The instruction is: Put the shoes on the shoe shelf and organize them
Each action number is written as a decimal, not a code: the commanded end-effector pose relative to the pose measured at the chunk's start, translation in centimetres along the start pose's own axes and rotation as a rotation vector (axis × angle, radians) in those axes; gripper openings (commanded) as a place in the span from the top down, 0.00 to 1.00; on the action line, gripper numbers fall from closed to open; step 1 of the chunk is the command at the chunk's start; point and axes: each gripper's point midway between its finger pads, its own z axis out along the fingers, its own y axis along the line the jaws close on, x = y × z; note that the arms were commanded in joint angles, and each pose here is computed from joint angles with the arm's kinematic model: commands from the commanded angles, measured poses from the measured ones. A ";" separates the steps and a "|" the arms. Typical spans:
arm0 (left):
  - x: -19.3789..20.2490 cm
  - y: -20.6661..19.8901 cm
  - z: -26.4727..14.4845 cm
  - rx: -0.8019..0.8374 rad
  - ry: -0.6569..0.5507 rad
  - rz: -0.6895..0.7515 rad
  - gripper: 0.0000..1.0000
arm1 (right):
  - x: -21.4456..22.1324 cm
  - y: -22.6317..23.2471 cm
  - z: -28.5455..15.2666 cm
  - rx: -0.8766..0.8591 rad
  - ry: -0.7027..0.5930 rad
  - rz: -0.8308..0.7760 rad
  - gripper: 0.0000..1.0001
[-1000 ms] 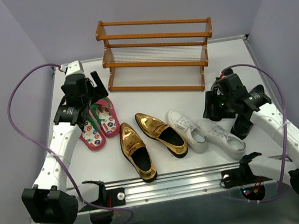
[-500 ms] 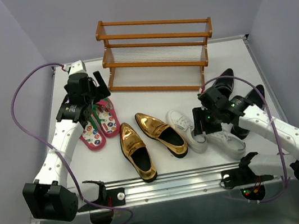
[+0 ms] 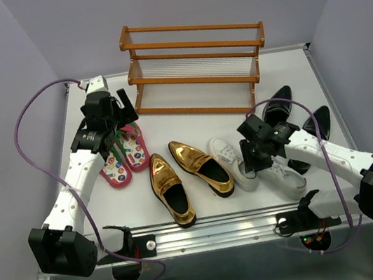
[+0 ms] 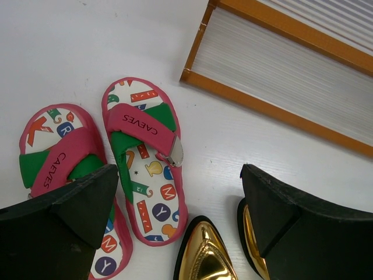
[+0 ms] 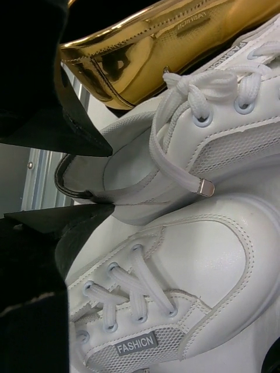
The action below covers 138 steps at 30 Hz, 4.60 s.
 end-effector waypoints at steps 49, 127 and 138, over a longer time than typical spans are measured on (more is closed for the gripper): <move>0.5 0.3 0.0 -0.009 -0.039 -0.045 0.01 | -3.6 2.3 -2.1 -0.046 -0.185 0.195 0.39; 0.7 1.1 -1.2 -0.033 -0.027 -0.046 0.01 | -19.8 12.8 -3.8 0.105 -0.356 -0.306 0.99; 0.4 1.3 -1.7 -0.038 -0.042 -0.040 0.01 | -20.8 10.5 -3.4 0.207 -0.324 -0.351 0.99</move>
